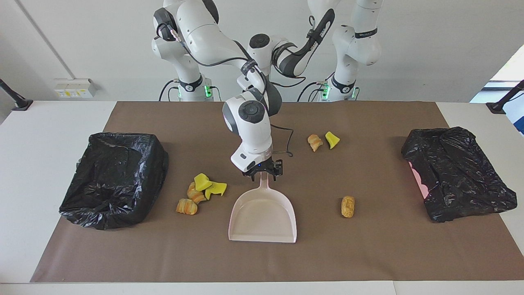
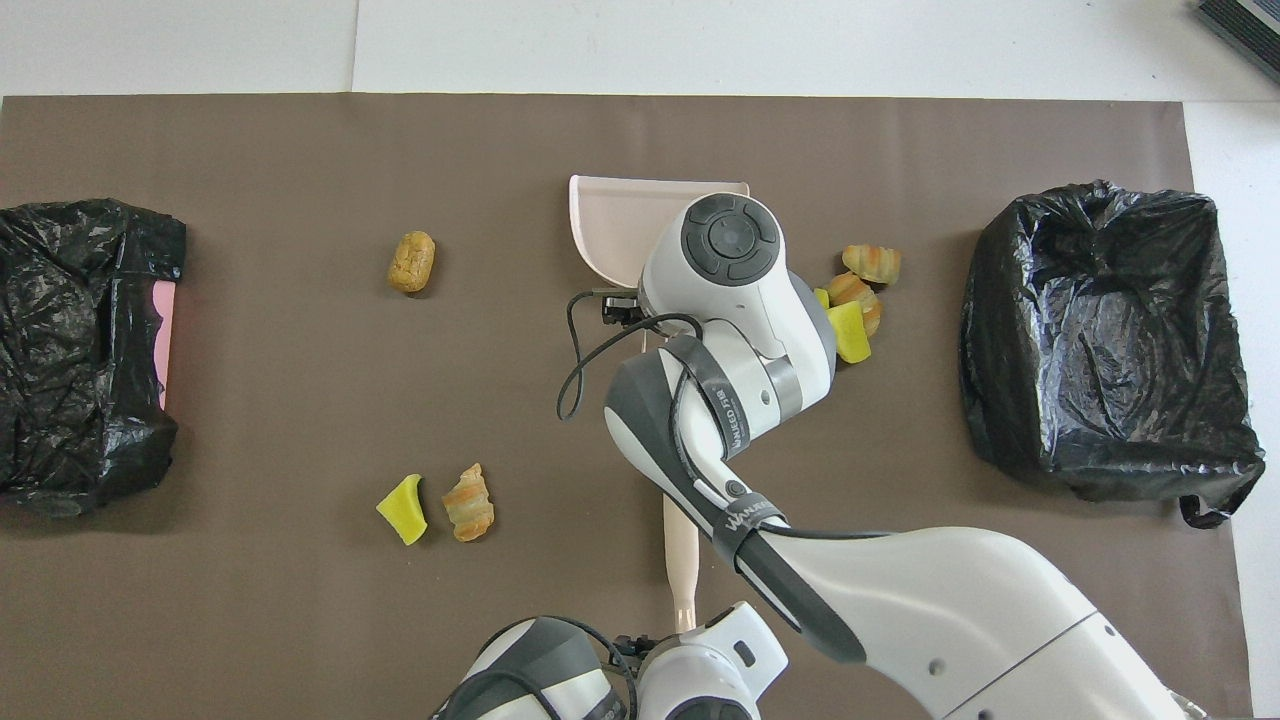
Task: Sweep and dump trash in bin
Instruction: 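Grasp the dustpan with the right gripper while the left gripper grasps the brush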
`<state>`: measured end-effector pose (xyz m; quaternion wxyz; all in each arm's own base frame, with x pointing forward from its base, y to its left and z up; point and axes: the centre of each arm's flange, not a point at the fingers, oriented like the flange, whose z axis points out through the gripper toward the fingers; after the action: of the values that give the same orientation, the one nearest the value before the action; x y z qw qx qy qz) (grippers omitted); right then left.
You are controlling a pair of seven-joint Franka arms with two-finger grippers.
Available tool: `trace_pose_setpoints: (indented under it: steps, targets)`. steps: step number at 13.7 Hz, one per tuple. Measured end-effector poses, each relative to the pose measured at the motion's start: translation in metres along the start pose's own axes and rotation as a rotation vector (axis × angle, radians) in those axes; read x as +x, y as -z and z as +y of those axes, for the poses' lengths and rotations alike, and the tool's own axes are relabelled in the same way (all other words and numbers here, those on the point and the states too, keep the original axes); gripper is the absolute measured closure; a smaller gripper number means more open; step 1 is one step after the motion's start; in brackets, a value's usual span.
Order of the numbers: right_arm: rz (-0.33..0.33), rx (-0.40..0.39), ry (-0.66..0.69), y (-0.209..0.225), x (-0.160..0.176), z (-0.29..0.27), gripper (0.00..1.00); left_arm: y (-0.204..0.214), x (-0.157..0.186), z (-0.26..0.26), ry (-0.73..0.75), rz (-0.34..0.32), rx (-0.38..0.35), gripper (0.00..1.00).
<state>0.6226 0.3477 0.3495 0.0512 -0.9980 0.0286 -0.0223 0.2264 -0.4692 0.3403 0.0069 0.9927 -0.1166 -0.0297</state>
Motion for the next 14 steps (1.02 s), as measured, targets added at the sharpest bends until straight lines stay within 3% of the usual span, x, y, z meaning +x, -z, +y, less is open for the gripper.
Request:
trace_pose_setpoints:
  steps: [3,6,8,10,14]
  targets:
    - [0.0,0.0,-0.001,0.001,0.001,0.001,0.68,-0.002,0.002,-0.001,0.015,-0.002,0.002,0.74]
    - [0.017,0.006,0.14,0.011,0.007,0.005,0.69,0.005,0.009,-0.006,0.036,0.001,-0.001,0.74]
    - [0.024,0.004,0.295,0.038,0.019,0.028,0.69,0.019,0.011,-0.02,0.06,-0.038,0.041,0.74]
    - [-0.017,-0.012,0.424,0.077,0.027,0.065,0.69,0.036,0.01,-0.044,0.103,-0.095,0.101,0.74]
    - [-0.172,-0.015,0.71,0.141,0.011,0.124,0.69,0.071,0.018,-0.102,0.231,-0.163,0.2,0.74]
